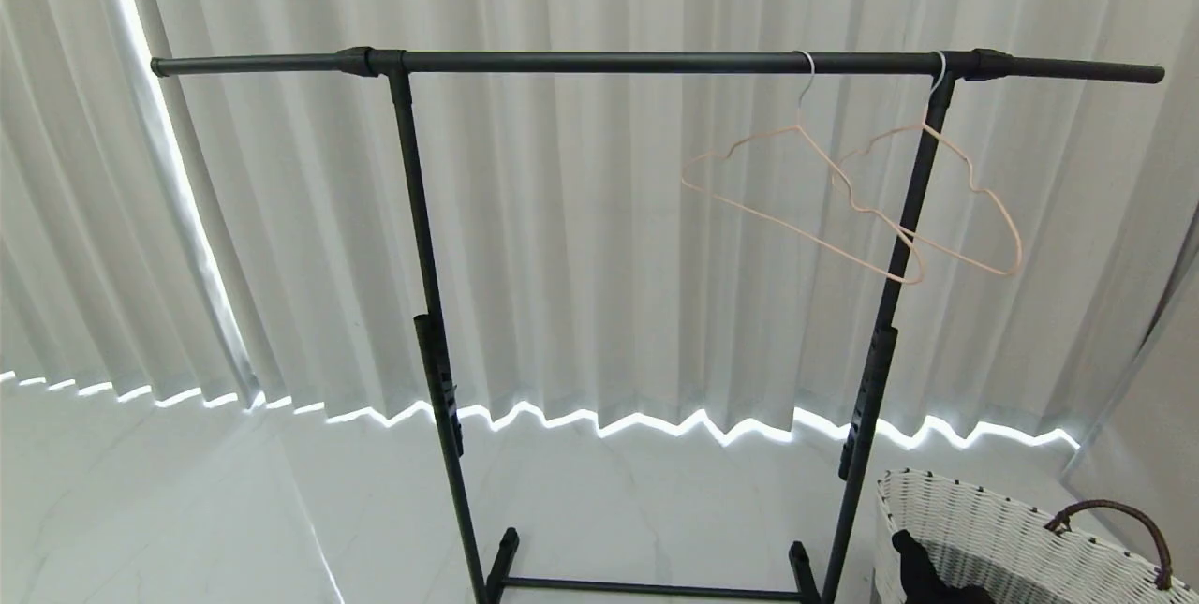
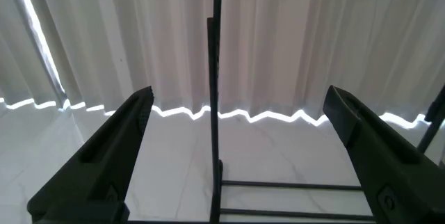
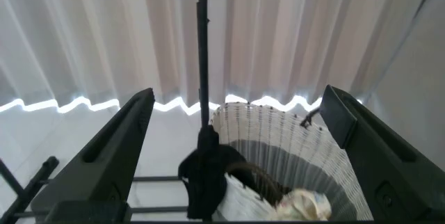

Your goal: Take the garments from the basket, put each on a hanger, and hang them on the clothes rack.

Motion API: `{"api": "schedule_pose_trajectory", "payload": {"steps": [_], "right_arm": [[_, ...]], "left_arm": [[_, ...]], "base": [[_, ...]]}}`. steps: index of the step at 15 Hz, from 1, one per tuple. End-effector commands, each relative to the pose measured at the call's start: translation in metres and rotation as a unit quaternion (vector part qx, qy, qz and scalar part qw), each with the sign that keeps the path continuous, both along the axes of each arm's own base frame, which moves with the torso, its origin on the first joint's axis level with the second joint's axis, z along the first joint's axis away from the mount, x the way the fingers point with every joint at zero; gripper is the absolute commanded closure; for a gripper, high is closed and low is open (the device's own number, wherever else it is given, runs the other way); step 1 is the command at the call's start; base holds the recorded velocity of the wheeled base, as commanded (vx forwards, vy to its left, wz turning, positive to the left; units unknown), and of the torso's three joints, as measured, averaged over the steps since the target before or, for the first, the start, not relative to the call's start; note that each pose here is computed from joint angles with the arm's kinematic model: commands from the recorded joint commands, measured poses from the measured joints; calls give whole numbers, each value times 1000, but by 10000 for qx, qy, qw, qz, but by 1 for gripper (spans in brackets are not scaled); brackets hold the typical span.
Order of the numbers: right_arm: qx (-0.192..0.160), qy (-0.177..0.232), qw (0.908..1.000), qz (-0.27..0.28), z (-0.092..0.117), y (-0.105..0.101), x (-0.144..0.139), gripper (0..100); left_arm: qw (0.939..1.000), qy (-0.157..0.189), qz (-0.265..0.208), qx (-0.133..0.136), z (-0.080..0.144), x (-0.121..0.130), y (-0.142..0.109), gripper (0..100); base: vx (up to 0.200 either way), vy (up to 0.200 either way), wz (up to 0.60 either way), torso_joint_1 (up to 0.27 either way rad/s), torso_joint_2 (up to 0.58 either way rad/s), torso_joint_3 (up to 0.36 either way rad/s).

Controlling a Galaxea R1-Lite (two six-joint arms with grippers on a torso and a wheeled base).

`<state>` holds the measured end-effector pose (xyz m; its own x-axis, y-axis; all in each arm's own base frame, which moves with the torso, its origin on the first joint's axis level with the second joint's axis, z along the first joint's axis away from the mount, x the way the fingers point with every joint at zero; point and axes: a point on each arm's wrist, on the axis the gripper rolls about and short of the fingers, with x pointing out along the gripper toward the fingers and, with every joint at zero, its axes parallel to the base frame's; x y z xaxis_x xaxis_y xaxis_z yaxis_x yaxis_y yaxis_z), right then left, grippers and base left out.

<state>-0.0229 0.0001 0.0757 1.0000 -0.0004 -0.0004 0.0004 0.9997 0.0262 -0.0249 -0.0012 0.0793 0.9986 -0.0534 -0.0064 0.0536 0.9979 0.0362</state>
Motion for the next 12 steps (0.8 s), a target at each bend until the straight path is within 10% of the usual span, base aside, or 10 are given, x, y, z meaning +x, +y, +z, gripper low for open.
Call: {"api": "schedule_pose_trajectory", "payload": {"steps": [1, 7, 12], "right_arm": [[0, -2, 10000, 2, 0, 0, 0, 0], [0, -2, 10000, 2, 0, 0, 0, 0], [0, -2, 10000, 2, 0, 0, 0, 0]], "left_arm": [[10000, 7, -1, -7, 0, 0, 0, 0], [10000, 8, 29, -29, 0, 0, 0, 0], [10000, 8, 30, -37, 0, 0, 0, 0]], "base": [[-200, 0, 0, 2, 2, 2], [-33, 0, 0, 0, 0, 0], [0, -200, 0, 5, 1, 2]]}}
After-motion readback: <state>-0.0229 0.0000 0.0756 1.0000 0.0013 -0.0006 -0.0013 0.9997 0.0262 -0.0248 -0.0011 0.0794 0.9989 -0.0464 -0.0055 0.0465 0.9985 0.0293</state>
